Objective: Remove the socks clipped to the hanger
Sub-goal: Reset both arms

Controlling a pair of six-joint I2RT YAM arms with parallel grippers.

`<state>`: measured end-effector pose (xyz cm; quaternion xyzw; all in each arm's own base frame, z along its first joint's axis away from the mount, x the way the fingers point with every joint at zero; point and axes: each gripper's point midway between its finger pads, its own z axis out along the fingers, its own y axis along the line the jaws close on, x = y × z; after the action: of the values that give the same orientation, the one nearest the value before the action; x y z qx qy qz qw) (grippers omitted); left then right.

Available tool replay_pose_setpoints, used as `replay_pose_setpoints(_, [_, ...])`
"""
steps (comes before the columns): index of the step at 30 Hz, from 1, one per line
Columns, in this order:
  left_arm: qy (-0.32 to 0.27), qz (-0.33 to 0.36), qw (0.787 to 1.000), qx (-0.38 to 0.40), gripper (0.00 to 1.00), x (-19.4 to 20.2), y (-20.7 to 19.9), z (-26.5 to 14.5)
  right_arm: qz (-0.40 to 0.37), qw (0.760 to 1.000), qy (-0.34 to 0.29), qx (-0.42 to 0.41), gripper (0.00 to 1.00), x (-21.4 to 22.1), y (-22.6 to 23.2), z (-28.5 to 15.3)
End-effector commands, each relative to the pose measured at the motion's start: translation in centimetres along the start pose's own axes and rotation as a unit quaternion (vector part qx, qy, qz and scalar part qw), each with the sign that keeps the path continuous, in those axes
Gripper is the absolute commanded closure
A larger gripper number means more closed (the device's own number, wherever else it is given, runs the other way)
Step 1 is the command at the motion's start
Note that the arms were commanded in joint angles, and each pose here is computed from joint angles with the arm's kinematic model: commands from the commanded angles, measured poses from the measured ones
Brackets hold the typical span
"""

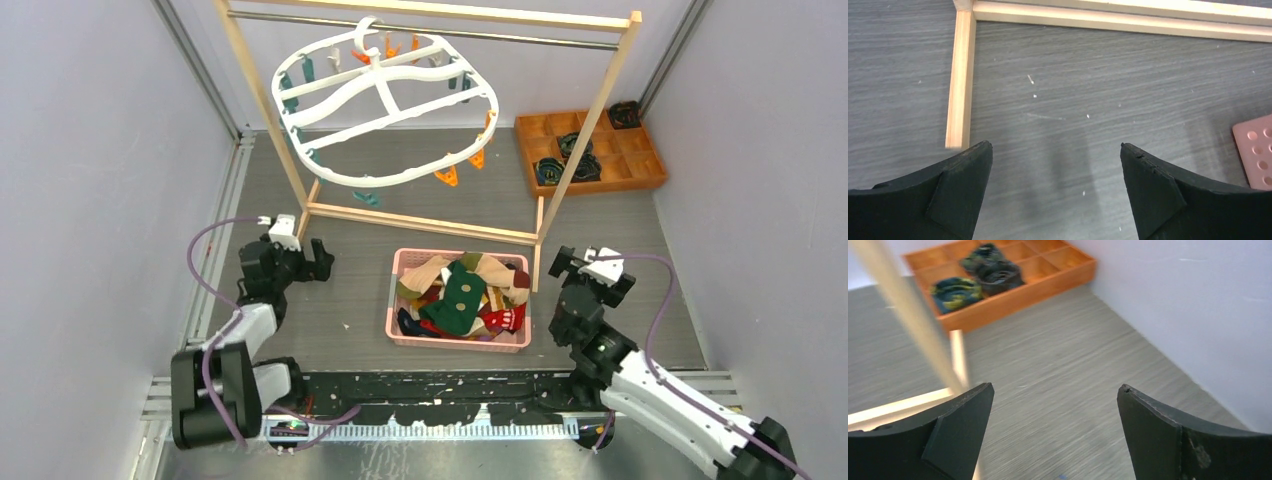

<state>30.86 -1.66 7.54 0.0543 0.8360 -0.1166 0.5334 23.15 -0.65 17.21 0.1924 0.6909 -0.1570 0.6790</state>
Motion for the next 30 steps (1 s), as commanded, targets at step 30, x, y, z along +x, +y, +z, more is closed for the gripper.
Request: replay_pose_setpoints(30, [-0.093, 0.031, 0.993, -0.072, 0.00, -3.4, 2.6, 7.4, 0.033, 0.995, 0.090, -0.007, 0.00, 9.3, 1.5, 15.9])
